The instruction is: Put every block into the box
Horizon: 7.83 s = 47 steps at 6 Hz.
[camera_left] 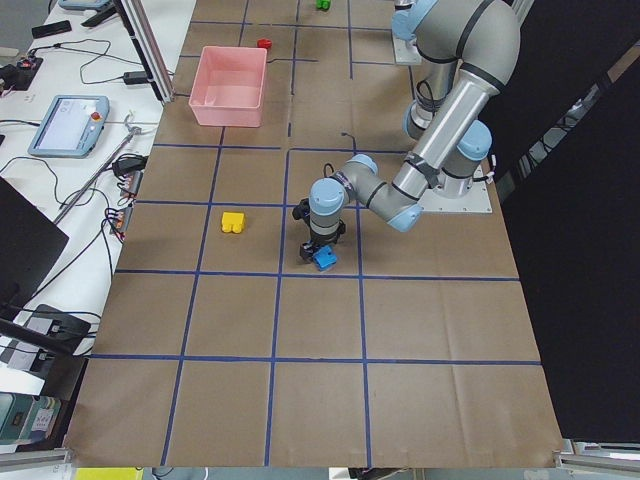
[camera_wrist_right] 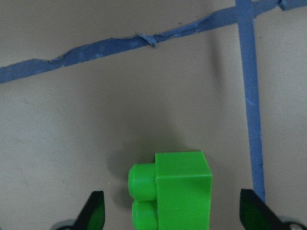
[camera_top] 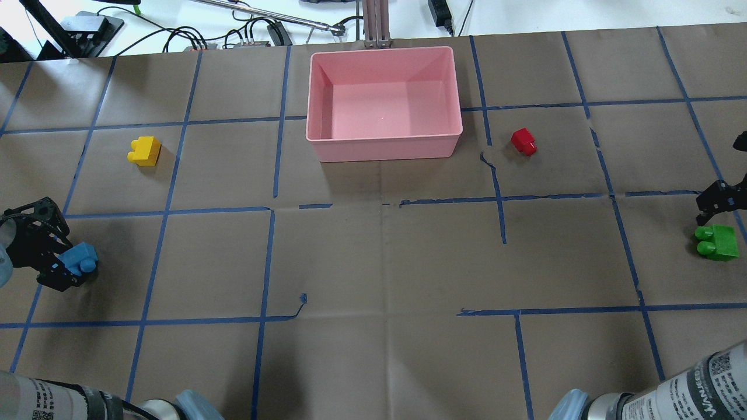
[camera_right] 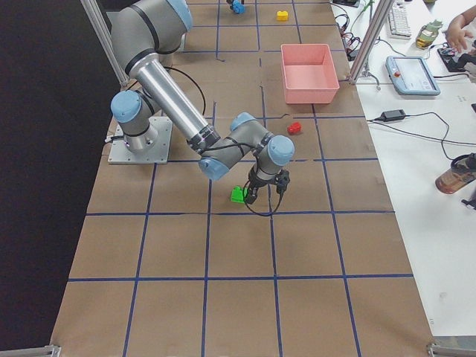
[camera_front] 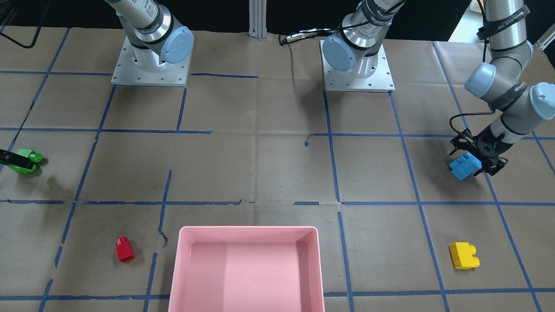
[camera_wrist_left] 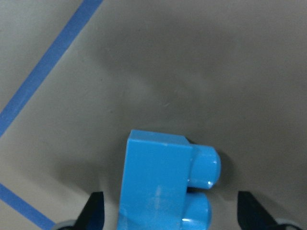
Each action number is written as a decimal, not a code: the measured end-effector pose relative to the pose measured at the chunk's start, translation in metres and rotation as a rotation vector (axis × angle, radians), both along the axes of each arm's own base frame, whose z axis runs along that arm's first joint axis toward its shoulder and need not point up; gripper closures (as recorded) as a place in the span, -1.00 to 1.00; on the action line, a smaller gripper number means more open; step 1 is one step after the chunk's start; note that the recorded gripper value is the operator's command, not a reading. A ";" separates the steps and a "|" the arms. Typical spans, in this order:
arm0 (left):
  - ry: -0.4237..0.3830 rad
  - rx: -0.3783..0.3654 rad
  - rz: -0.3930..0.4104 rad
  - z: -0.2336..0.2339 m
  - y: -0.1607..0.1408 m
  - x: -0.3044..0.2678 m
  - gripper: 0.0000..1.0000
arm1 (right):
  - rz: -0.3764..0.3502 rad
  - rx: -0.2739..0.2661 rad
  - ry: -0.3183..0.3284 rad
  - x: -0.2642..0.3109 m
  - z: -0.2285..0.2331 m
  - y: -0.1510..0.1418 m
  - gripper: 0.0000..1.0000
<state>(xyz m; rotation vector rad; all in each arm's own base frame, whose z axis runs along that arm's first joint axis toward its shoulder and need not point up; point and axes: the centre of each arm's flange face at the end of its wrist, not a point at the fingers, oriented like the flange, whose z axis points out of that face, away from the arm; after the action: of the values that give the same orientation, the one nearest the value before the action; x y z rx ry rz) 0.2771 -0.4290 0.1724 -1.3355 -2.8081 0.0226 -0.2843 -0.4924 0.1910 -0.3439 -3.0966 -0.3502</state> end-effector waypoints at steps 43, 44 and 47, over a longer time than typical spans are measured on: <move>-0.065 0.041 0.670 0.014 -0.283 -0.101 1.00 | 0.703 -0.180 -0.153 0.326 0.069 -0.186 -0.99; -0.040 0.013 0.696 0.033 -0.285 -0.111 1.00 | 0.747 -0.220 -0.137 0.327 0.040 -0.178 -0.99; 0.099 -0.062 0.812 0.113 -0.301 -0.274 1.00 | 0.799 -0.240 -0.131 0.326 -0.002 -0.176 -0.87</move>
<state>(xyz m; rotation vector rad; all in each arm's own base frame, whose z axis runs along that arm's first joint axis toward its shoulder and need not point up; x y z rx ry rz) 0.0034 -0.7295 0.2857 -0.1153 -3.0495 0.1858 0.0421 -0.6683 0.1885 0.9270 -3.0627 0.0231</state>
